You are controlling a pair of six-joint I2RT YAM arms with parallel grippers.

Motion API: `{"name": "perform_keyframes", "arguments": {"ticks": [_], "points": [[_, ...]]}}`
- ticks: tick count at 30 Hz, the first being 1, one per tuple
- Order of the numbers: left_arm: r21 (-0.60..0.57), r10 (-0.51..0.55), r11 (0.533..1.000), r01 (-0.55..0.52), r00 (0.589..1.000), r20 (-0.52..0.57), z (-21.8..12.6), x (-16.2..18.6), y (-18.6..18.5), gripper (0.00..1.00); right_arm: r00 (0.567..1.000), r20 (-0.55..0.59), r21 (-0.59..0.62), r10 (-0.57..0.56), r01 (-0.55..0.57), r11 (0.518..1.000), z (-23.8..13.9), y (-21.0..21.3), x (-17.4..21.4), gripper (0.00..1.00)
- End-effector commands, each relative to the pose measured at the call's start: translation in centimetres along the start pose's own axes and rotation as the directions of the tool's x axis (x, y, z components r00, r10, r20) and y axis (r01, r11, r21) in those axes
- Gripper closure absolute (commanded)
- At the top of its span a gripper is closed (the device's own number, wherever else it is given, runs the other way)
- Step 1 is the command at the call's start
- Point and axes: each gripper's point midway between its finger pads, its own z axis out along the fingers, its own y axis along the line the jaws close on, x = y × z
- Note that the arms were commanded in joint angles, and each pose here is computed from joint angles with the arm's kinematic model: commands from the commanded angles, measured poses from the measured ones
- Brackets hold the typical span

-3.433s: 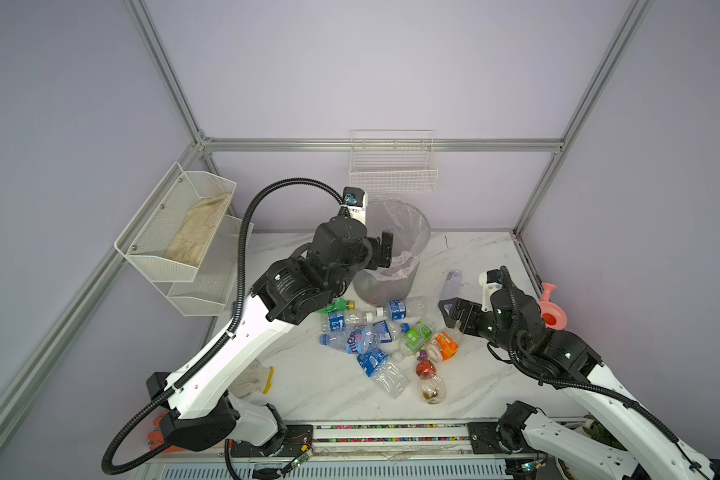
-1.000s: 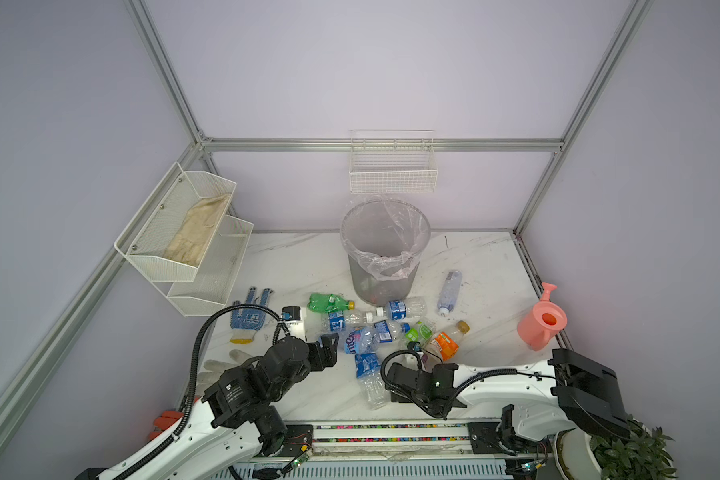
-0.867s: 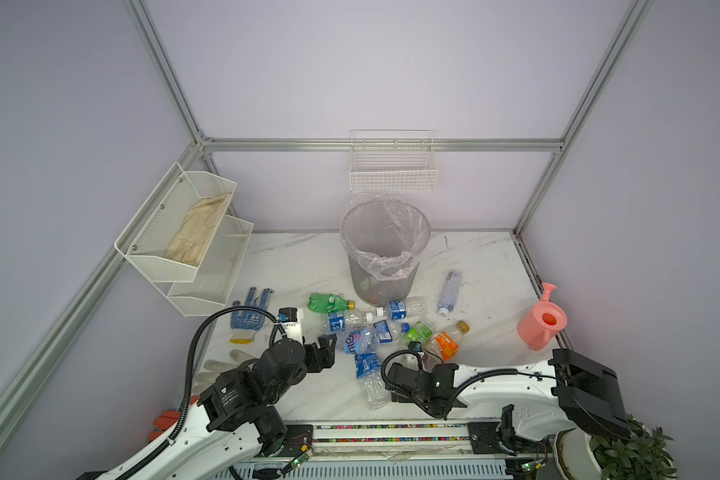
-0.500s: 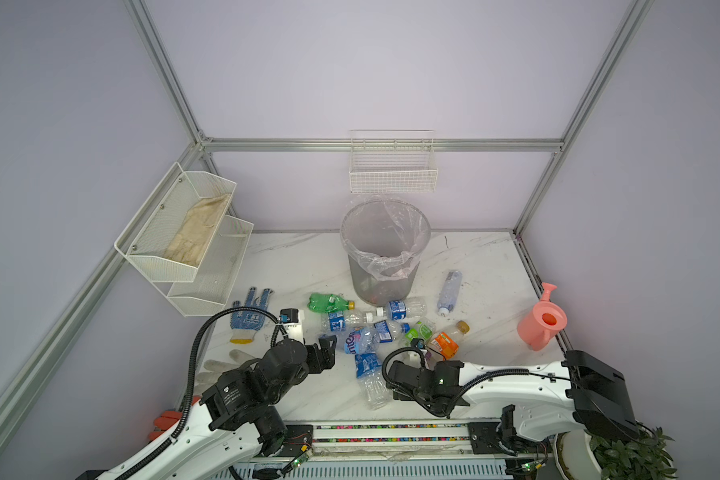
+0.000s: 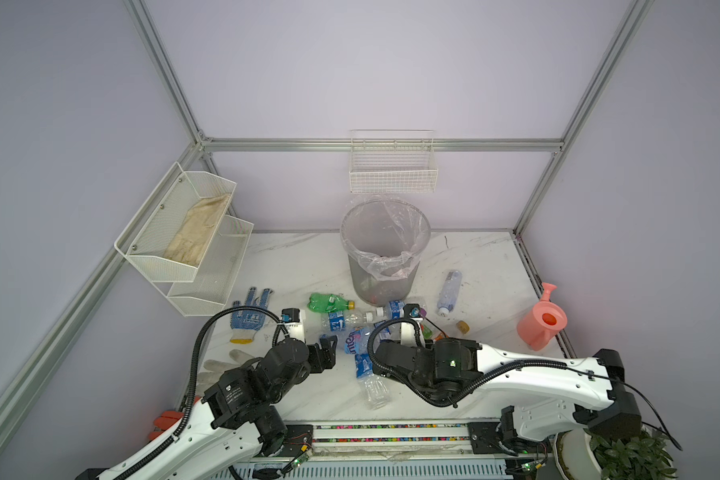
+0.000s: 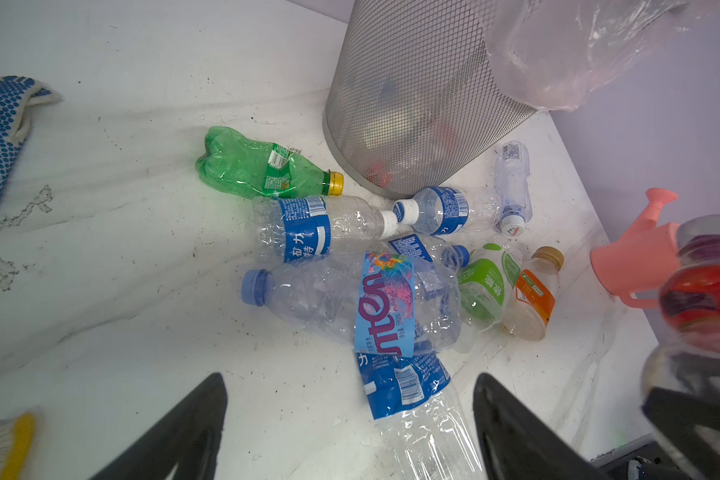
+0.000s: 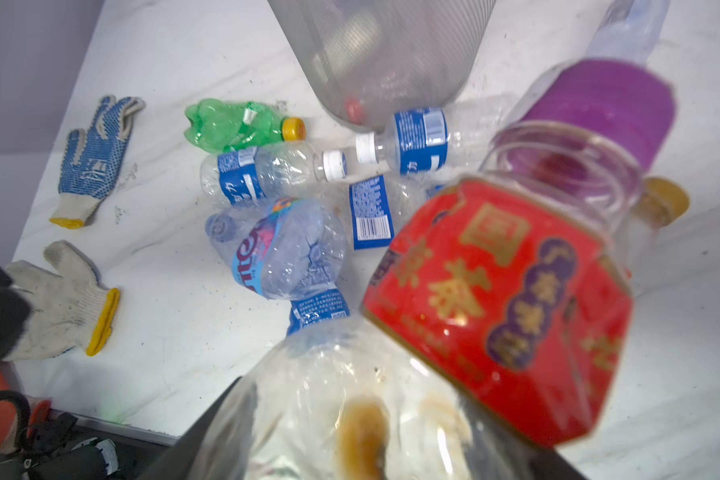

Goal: Throw the plastic bottles in the bin
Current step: 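Lift the purple-capped bottle with the right gripper and carry it over the bin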

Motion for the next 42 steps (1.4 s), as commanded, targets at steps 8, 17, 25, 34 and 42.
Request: {"name": "perform_keyframes", "arguments": {"ticks": [8, 17, 25, 34, 42], "points": [[0.013, -0.008, 1.0, 0.008, 1.0, 0.015, -0.3, -0.4, -0.2, 0.09, 0.957, 0.249, 0.059, -0.149, 0.138, 0.989, -7.0, 1.1, -9.8, 0.43], [0.023, -0.013, 1.0, 0.013, 1.0, 0.02, -0.6, -0.8, -0.5, 0.09, 0.938, 0.327, -0.043, -0.118, 0.139, 0.989, -11.1, 2.5, -13.9, 0.43], [0.035, -0.014, 0.999, 0.014, 1.0, 0.027, -0.9, -1.4, -1.0, 0.09, 0.908, 0.415, -0.063, -0.059, 0.094, 0.994, -14.2, 1.8, -17.2, 0.43], [0.063, -0.027, 0.998, 0.026, 0.999, 0.027, -1.4, -2.0, -1.8, 0.1, 0.891, 0.452, -0.036, -0.045, 0.069, 0.997, -14.7, 1.2, -20.3, 0.44], [0.101, -0.033, 0.994, 0.03, 0.999, 0.028, -2.1, -3.0, -3.0, 0.1, 0.899, 0.435, -0.038, -0.059, 0.084, 0.996, -12.1, 1.6, -23.2, 0.44]]}}
